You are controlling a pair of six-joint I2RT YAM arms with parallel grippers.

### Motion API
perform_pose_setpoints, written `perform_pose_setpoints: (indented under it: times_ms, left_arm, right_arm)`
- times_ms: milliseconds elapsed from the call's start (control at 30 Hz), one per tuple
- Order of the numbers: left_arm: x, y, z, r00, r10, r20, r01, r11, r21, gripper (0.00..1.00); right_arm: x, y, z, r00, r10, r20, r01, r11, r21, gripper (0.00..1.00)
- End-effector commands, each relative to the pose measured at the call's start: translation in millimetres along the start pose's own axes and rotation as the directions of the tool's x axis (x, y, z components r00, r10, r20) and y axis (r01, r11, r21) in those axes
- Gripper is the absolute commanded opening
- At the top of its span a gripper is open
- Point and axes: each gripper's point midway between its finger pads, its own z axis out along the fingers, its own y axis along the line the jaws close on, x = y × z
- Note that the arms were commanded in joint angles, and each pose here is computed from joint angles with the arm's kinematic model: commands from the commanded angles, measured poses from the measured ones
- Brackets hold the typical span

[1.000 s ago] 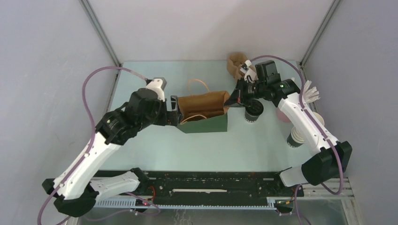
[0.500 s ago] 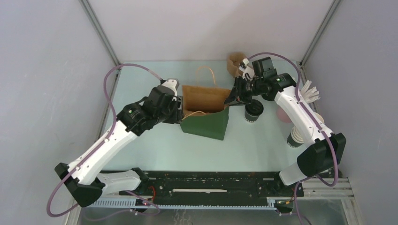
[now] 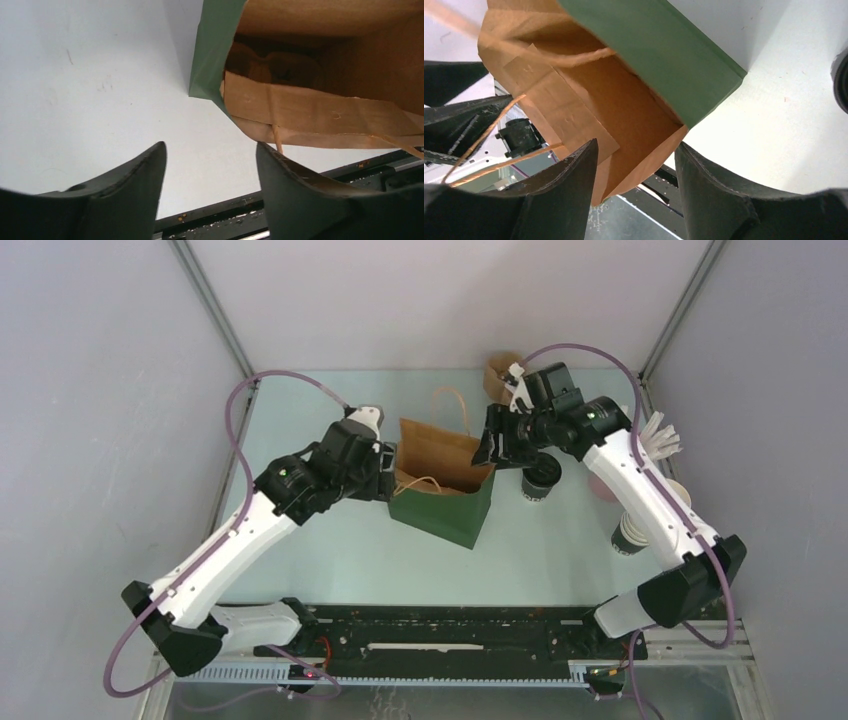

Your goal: Pack the takeout coffee

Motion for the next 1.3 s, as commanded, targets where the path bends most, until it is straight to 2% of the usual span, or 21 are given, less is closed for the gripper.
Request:
perform_pose_setpoints:
  times_ms: [0,67,133,200,267,333,433,500,600,700,733,833,933,1033,1067,1167,1267]
  left_arm:
    - [-33,8,-42,0.994,-0.028,0.107,0.027,1.000,0.012,0.75]
    - [-35,7,-53,0.992,-0.053,0.115,0.049,0.998,0.038,0.84]
    - [-33,6,-64,0.988,-0.090,0.126,0.082,0.994,0.069,0.94]
    - [-32,8,-74,0.980,-0.135,0.144,0.124,0.989,0.085,0.99]
    - [-35,12,-86,0.966,-0.194,0.169,0.179,0.979,0.102,1.00]
    - [-38,12,-98,0.946,-0.264,0.188,0.241,0.961,0.132,0.98]
    - [-42,-7,-110,0.915,-0.360,0.179,0.306,0.912,0.273,0.89]
    - [-48,-28,-120,0.885,-0.433,0.174,0.331,0.845,0.420,0.86]
    - [-57,-69,-143,0.835,-0.543,0.091,0.350,0.650,0.675,0.90]
    - [-66,-102,-152,0.794,-0.606,-0.049,0.383,0.436,0.814,0.96]
    - [-70,-107,-148,0.784,-0.617,-0.072,0.396,0.407,0.823,0.97]
    - [-80,-107,-131,0.728,-0.677,-0.107,0.478,0.390,0.787,0.98]
    - [-92,-103,-117,0.618,-0.774,-0.139,0.576,0.325,0.750,0.93]
    - [-97,-92,-96,0.477,-0.863,-0.164,0.679,0.244,0.692,0.90]
    - [-100,-88,-91,0.443,-0.882,-0.159,0.696,0.227,0.681,0.88]
    - [-105,-77,-75,0.385,-0.917,-0.105,0.730,0.233,0.643,0.82]
    - [-112,-67,-66,0.387,-0.922,-0.007,0.730,0.302,0.613,0.79]
  right_arm:
    - [-9,9,-41,0.987,-0.121,0.108,0.121,0.993,0.008,0.66]
    - [-10,14,-52,0.976,-0.172,0.136,0.174,0.985,-0.002,0.67]
    - [-14,14,-64,0.945,-0.271,0.186,0.272,0.962,0.019,0.72]
    - [-24,8,-73,0.902,-0.360,0.237,0.352,0.933,0.077,0.79]
    - [-38,8,-79,0.858,-0.427,0.286,0.411,0.904,0.115,0.83]
    - [-46,24,-74,0.808,-0.492,0.324,0.501,0.863,0.060,0.85]
    - [-63,40,-60,0.747,-0.553,0.368,0.587,0.809,0.026,0.86]
    - [-78,48,-54,0.729,-0.553,0.403,0.601,0.799,0.010,0.85]
    - [-97,60,-48,0.748,-0.510,0.425,0.586,0.808,-0.063,0.81]
    - [-103,77,-34,0.753,-0.491,0.438,0.594,0.794,-0.130,0.79]
    - [-105,80,-28,0.759,-0.481,0.440,0.587,0.797,-0.142,0.79]
    - [-112,81,-14,0.786,-0.449,0.426,0.552,0.819,-0.156,0.74]
    - [-115,84,-7,0.786,-0.449,0.425,0.548,0.824,-0.143,0.70]
    - [-120,83,-4,0.776,-0.458,0.434,0.543,0.835,-0.090,0.66]
    - [-122,84,-4,0.772,-0.458,0.441,0.542,0.837,-0.079,0.65]
    - [-127,86,-5,0.767,-0.448,0.459,0.533,0.844,-0.066,0.54]
    - [-124,88,-9,0.766,-0.448,0.461,0.532,0.845,-0.064,0.40]
